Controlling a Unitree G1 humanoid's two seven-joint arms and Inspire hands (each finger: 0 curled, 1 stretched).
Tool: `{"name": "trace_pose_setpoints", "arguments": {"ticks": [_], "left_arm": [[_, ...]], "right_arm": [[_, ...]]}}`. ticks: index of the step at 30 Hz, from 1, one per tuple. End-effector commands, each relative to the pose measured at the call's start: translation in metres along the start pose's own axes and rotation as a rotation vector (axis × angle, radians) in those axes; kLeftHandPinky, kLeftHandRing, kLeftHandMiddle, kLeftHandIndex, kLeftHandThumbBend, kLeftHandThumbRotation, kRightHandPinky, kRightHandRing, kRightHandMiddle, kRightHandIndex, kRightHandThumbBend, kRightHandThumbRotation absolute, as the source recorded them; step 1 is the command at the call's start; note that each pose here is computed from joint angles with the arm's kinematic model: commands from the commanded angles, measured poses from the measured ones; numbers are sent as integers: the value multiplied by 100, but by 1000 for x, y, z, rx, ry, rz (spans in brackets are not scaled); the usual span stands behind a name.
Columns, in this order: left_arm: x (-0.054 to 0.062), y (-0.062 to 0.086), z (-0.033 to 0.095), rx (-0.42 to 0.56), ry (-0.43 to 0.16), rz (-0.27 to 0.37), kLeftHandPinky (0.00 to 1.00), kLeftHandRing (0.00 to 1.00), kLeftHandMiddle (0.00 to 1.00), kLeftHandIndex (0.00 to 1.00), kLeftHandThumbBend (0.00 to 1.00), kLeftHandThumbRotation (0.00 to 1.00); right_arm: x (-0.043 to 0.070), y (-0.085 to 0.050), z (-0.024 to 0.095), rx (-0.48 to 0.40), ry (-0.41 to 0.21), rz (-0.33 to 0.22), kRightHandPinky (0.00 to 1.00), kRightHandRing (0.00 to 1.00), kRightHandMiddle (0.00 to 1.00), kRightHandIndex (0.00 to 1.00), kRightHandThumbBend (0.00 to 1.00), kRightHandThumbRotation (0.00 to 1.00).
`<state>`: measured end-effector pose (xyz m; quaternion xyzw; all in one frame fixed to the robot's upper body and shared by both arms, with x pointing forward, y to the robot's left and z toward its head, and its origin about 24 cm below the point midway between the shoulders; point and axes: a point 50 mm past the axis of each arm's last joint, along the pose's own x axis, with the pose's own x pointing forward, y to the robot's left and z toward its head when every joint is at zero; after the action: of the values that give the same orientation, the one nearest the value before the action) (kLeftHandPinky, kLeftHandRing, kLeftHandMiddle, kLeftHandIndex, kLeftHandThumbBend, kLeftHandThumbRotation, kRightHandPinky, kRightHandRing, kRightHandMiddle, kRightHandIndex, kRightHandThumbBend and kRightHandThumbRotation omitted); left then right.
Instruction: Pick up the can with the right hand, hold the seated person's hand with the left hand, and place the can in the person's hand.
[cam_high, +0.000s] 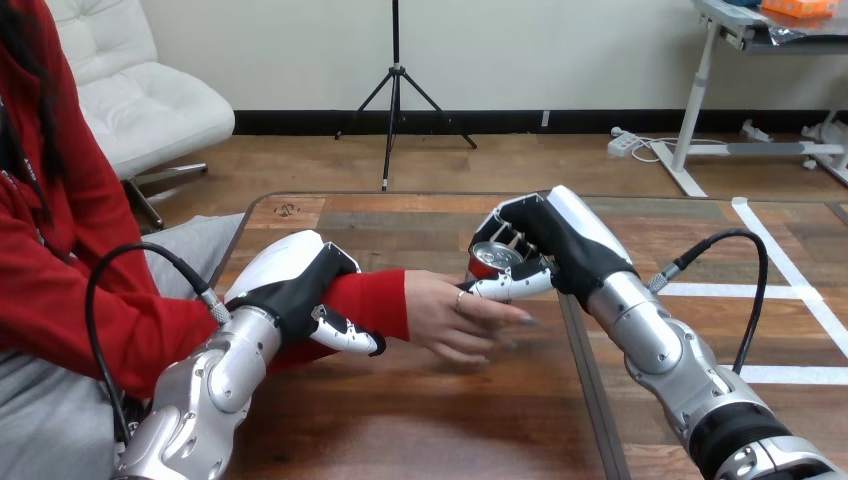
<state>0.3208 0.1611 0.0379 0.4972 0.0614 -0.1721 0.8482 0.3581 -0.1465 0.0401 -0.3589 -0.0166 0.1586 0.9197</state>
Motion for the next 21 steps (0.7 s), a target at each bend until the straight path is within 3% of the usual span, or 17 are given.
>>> {"name": "trace_pose_setpoints", "arguments": {"ticks": [1, 21], "left_arm": [[14, 91, 115, 40, -427, 281, 15, 21, 31, 34, 63, 0], [14, 91, 112, 36, -419, 294, 14, 21, 30, 35, 62, 0]], "right_arm": [[33, -80, 137, -119, -488, -216, 29, 33, 39, 43, 67, 0], [29, -88, 145, -142, -515, -236, 28, 33, 39, 44, 69, 0]]}}
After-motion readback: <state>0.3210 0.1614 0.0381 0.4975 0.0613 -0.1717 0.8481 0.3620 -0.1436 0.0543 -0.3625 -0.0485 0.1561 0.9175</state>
